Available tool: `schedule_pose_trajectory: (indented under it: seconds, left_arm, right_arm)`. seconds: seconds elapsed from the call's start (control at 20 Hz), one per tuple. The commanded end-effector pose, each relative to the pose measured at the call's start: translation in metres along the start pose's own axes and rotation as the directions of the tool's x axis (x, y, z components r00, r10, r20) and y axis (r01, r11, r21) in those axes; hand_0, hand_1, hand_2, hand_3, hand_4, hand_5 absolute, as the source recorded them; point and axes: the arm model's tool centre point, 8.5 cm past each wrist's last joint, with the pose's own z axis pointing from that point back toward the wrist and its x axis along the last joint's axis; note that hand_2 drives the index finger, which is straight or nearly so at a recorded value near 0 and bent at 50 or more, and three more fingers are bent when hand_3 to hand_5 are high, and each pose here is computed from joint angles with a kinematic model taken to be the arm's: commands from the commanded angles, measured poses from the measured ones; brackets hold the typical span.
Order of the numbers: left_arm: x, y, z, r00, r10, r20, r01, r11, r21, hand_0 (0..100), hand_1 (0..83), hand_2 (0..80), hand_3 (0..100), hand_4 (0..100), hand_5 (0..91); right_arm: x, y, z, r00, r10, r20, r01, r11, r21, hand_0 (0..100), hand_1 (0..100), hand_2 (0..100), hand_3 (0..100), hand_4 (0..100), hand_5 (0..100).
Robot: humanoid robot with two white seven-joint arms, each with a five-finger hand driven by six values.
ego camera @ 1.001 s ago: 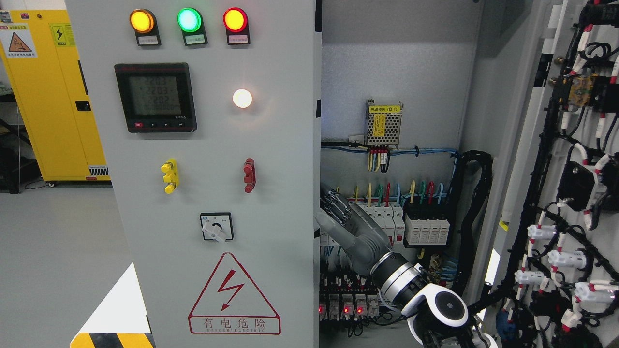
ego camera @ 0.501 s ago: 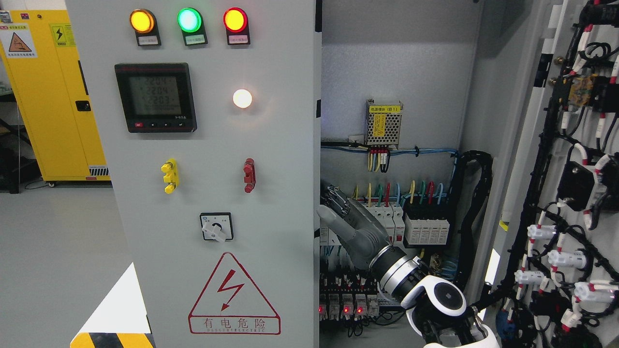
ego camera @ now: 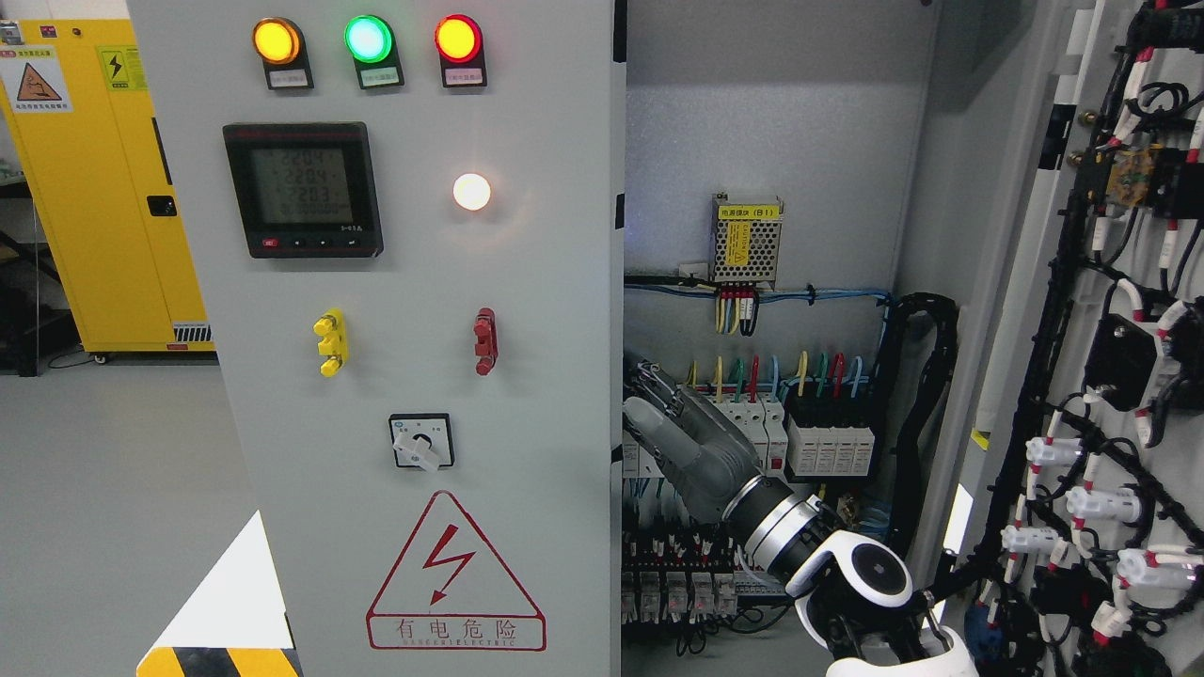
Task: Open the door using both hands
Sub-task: 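Place the right hand fingers behind the lamp door's inner edge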
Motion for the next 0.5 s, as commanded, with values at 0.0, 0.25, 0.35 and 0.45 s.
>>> schedule_pose_trajectory:
  seconds: [0.0,0.25,0.35,0.45]
  left_arm:
    - [0.0011,0.0112,0.0022,1.0,-0.004,0.001,0.004,1.0,0.017,12,55.6,0.0,0,0,0.0]
    - [0.0021,0.0121,0.0023,1.0,-0.004,0.002,0.004,1.0,0.018,12,55.6,0.0,0,0,0.0]
    - [0.0021,0.0121,0.0023,1.0,-0.004,0.002,0.004,1.0,0.018,12,55.6,0.0,0,0,0.0]
    - [0.0031,0.0121,0.0022,1.0,-0.005,0.004,0.005,1.0,0.018,12,55.6,0.0,0,0,0.0]
  right_arm:
    - [-0.0002,-0.0052,0.0004,1.0,-0.008,-0.002,0.008,1.0,0.004,0,50,4,0,0,0]
    - [0.0001,-0.0044,0.0001,1.0,-0.007,-0.002,0.007,1.0,0.008,0,50,4,0,0,0]
    - [-0.0002,-0.004,-0.0001,1.0,-0.005,-0.004,0.005,1.0,0.009,0,50,4,0,0,0]
    - [0.0005,-0.0031,-0.0004,1.0,-0.004,-0.002,0.004,1.0,0.02,0,50,4,0,0,0]
